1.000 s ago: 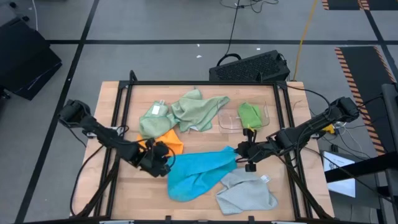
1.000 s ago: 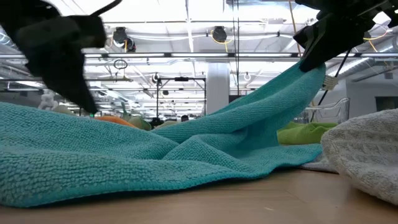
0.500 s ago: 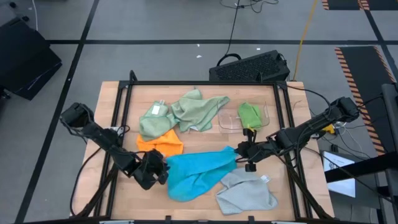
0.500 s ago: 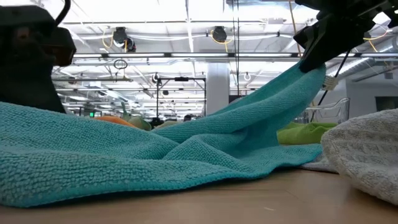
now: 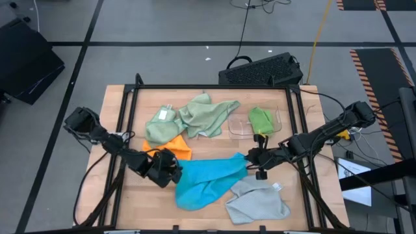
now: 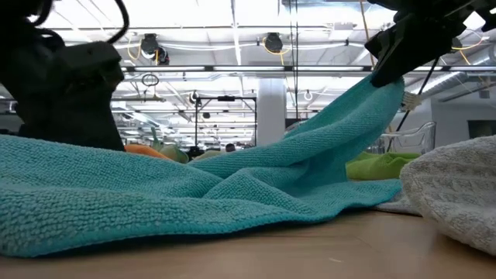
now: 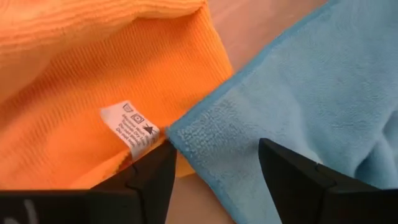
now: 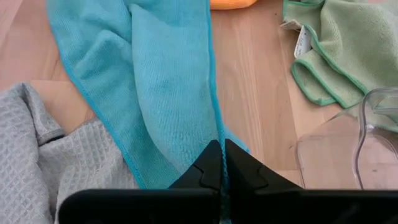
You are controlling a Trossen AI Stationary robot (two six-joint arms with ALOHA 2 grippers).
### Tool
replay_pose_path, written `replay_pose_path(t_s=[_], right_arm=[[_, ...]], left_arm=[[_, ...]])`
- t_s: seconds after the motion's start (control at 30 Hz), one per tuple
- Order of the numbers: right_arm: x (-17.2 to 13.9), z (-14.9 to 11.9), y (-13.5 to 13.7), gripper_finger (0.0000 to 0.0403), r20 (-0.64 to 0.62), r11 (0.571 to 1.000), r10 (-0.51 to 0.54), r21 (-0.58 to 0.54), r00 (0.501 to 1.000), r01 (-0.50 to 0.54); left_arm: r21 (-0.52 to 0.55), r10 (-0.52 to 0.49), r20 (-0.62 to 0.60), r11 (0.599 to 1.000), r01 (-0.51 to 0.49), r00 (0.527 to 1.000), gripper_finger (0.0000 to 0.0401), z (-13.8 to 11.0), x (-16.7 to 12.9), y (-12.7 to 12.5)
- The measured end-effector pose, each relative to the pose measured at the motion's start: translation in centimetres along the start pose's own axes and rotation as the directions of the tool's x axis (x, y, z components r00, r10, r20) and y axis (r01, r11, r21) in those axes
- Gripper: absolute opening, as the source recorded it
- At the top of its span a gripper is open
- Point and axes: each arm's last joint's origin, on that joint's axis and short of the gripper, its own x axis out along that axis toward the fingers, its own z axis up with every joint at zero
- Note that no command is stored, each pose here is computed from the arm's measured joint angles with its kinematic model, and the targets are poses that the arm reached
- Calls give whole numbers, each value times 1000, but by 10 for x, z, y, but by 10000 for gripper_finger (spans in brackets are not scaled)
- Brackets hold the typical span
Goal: Fold microfiber towels
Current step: Fold the blue microfiber cloth
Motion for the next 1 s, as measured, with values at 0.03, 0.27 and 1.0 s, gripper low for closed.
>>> replay_pose_path(t_s=[0.03,0.27,1.0], right_arm=[[0,0,0,0,2,1000,0,1,1000,0],[0,1,0,0,6,1000,-1,3,1000,1],[20,2,-30,0,177,954,-299,21,938,300]], left_arm=[[14,4,-5,1000,-4,1000,224,2,1,1],[161,24,30,987,-29,999,132,10,5,2],[556,-5,327,810,-188,945,4,50,-62,17]])
